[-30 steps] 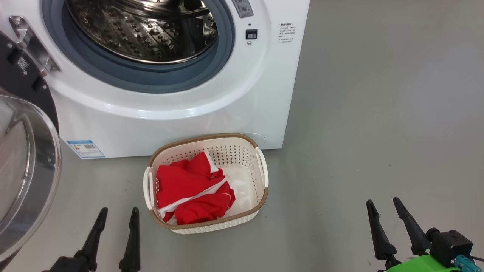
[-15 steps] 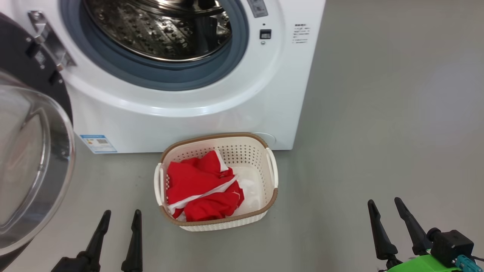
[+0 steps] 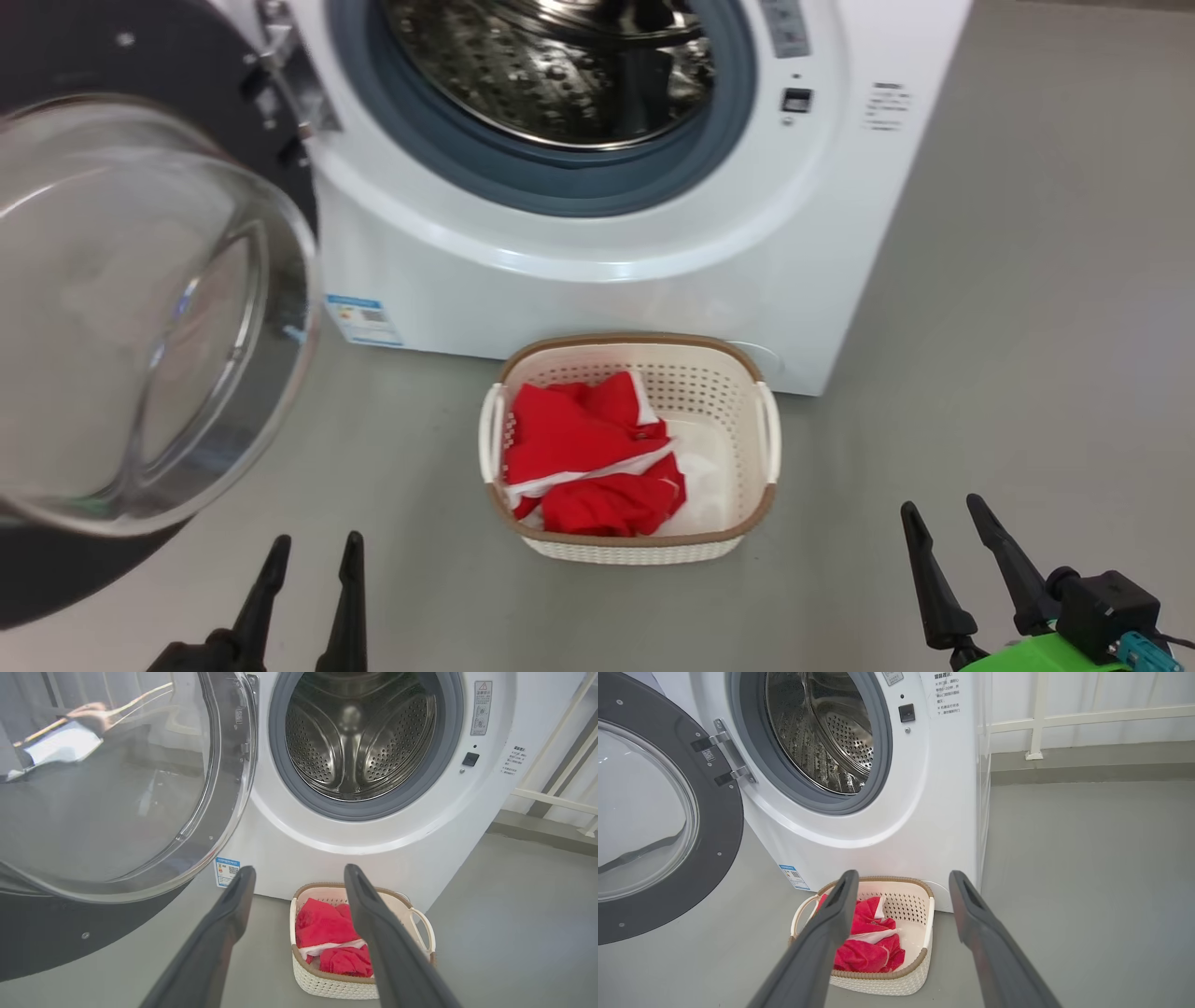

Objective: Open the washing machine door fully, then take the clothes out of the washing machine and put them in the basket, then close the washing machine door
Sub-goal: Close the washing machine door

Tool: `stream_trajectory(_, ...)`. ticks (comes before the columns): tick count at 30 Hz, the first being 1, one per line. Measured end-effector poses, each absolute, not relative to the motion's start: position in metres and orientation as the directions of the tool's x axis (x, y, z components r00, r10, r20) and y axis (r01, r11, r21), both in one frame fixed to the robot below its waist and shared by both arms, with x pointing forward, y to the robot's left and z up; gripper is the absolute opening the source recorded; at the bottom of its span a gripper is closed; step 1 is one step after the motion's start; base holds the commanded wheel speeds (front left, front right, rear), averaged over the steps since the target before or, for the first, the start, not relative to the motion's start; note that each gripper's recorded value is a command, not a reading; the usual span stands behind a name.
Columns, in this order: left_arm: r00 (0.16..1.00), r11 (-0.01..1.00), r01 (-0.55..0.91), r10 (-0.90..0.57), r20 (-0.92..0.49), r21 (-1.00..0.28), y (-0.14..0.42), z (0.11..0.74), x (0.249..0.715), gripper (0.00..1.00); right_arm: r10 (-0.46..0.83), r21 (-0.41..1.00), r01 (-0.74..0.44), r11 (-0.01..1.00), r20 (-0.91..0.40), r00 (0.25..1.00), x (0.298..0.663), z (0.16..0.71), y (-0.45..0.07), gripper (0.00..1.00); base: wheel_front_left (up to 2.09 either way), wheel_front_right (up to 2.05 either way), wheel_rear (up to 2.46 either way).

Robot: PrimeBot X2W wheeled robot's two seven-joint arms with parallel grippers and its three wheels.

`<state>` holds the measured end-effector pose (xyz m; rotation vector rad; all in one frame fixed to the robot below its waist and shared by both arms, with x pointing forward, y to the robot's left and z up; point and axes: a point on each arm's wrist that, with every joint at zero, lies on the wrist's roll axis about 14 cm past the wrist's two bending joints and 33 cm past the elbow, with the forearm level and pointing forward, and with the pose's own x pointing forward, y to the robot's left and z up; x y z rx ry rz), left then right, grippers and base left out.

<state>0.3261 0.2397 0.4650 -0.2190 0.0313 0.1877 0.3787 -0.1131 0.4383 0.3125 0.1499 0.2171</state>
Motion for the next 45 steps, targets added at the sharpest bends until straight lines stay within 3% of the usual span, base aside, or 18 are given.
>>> stream_trajectory(21, 0.863, 0.819, -0.499, 0.500, -0.073, -0.285, 0.302, 0.463, 0.228, 1.00, 0.535, 0.314, -0.483, 0.818, -0.105, 0.838, 0.385, 0.439, -0.010, 1.00, 0.00, 0.00, 0.00)
stream_trajectory(42, 0.856, 0.808, -0.506, 0.513, -0.063, -0.303, 0.301, 0.466, 0.221, 1.00, 0.570, 0.311, -0.516, 0.798, -0.110, 0.814, 0.377, 0.439, 0.000, 1.00, 0.00, 0.00, 0.00)
stream_trajectory(43, 0.857, 0.808, -0.505, 0.512, -0.062, -0.303, 0.301, 0.467, 0.221, 0.75, 0.570, 0.311, -0.516, 0.798, -0.110, 0.814, 0.377, 0.439, 0.000, 1.00, 0.00, 0.00, 0.00)
stream_trajectory(44, 0.856, 0.806, -0.506, 0.514, -0.058, -0.307, 0.301, 0.468, 0.221, 0.38, 0.571, 0.312, -0.517, 0.797, -0.111, 0.814, 0.377, 0.439, 0.000, 1.00, 0.00, 0.00, 0.00)
stream_trajectory(45, 0.853, 0.803, -0.508, 0.519, -0.053, -0.313, 0.303, 0.470, 0.221, 0.09, 0.571, 0.312, -0.517, 0.797, -0.111, 0.813, 0.377, 0.439, 0.001, 1.00, 0.00, 0.00, 0.00)
